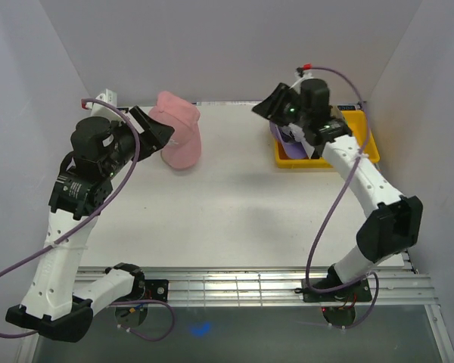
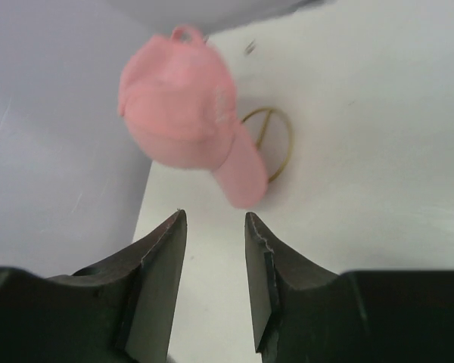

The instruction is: Stack the hats

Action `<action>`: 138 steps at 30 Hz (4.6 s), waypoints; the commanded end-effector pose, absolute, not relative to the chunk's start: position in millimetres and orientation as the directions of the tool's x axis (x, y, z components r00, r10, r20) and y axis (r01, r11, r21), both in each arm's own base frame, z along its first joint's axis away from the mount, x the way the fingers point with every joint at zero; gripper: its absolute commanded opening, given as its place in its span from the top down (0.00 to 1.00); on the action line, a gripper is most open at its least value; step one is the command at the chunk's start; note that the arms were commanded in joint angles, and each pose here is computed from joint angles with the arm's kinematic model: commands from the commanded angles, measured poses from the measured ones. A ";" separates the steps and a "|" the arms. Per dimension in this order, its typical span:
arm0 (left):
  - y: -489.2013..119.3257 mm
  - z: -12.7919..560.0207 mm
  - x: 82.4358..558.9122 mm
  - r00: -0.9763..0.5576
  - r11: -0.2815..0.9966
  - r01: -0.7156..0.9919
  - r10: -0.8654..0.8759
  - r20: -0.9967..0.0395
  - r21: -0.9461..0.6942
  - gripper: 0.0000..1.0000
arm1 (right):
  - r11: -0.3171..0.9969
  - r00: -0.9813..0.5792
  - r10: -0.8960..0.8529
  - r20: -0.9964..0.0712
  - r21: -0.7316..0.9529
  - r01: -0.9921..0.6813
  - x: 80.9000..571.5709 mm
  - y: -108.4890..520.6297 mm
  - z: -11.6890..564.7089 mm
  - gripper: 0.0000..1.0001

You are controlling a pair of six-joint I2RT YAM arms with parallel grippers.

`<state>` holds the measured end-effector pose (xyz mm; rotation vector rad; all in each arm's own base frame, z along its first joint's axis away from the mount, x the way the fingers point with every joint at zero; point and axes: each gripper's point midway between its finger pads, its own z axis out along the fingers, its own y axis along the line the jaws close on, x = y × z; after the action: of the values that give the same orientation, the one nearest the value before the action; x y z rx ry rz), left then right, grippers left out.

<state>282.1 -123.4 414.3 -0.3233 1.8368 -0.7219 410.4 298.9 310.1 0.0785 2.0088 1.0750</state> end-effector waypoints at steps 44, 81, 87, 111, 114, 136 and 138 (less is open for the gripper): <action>-151.8 369.9 286.5 -0.516 0.768 0.193 -0.449 -0.729 -0.610 0.19 | 0.953 -0.666 0.302 -0.682 0.211 0.216 492.3 -63.4 220.2 0.49; -147.2 362.1 284.1 -0.523 0.780 0.164 -0.451 -0.724 -0.604 0.19 | 0.959 -0.686 0.281 -0.671 0.171 0.226 502.5 -56.4 228.1 0.92; -147.2 361.6 284.6 -0.523 0.780 0.161 -0.452 -0.723 -0.605 0.19 | 0.954 -0.655 0.277 -0.703 0.118 0.277 493.7 -73.0 258.5 0.92; -145.1 374.1 279.4 -0.499 0.769 0.172 -0.471 -0.728 -0.615 0.19 | 0.440 -0.284 0.803 -0.523 0.843 -0.309 445.3 61.9 508.2 0.92; -143.7 378.9 276.0 -0.488 0.767 0.179 -0.474 -0.733 -0.616 0.19 | 0.253 -0.327 0.862 -0.387 0.888 -0.384 447.8 90.4 527.8 0.92; -119.2 428.7 253.2 -0.383 0.786 0.163 -0.507 -0.772 -0.596 0.19 | -0.487 -0.705 0.700 0.112 0.798 -0.356 508.8 355.1 492.2 0.92; -117.6 436.0 252.0 -0.368 0.786 0.167 -0.511 -0.777 -0.596 0.19 | -0.504 -0.725 0.674 0.137 0.804 -0.316 510.1 373.3 471.9 0.92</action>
<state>261.3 -126.2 416.0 -0.2585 1.8696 -0.7464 535.7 376.1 416.3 0.6889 1.2908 2.0749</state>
